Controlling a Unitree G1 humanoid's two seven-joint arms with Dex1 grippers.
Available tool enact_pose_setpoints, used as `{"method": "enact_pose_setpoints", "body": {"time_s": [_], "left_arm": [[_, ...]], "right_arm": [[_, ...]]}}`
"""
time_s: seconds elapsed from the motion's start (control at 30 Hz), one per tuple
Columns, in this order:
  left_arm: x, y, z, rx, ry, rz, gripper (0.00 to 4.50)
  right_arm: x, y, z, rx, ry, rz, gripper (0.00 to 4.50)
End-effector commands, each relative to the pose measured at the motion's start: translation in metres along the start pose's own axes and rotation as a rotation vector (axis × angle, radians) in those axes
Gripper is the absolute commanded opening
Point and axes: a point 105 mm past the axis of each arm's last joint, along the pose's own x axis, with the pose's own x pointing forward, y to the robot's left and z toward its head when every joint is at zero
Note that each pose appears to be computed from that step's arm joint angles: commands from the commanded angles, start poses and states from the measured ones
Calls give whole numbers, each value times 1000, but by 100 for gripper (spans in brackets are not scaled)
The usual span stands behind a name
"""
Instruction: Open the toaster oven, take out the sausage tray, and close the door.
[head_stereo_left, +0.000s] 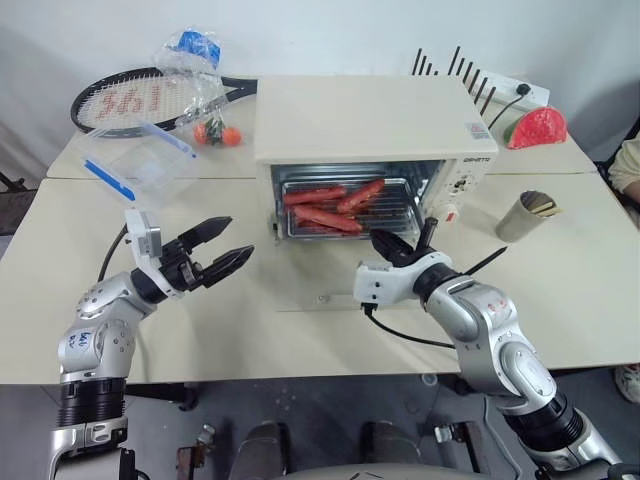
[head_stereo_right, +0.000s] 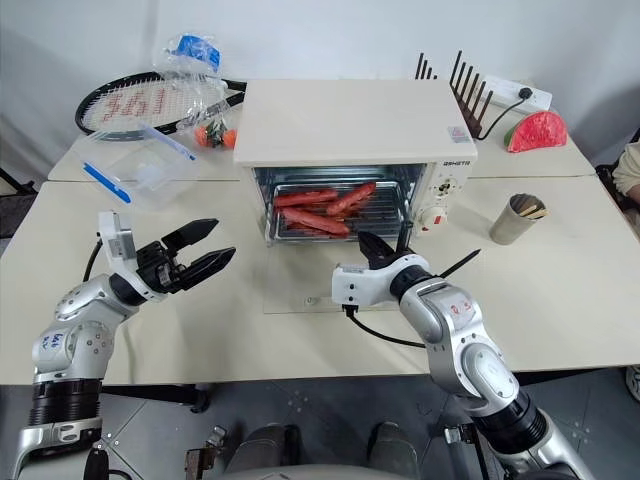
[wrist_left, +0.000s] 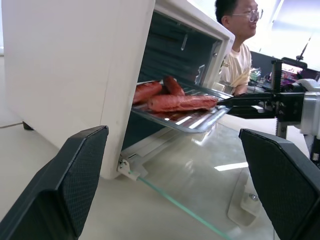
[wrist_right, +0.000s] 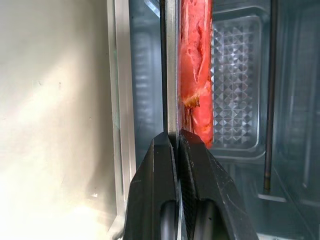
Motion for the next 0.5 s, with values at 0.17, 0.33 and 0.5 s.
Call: {"method": "enact_pose_setpoints", "body": {"time_s": [0.17,0.33,0.5], "left_arm": [[-3,2,7,-3,-18,-9,447],[-2,2,5,-30,-15,-19,447],[0,2,3,-54,-10,-24,447]], "right_arm": [[-26,-32,9,-63,-48,-139,0],[-35,-30,19,-56,-103,-136,0],[-42,-26,21,-54,-118,-128,0]]}}
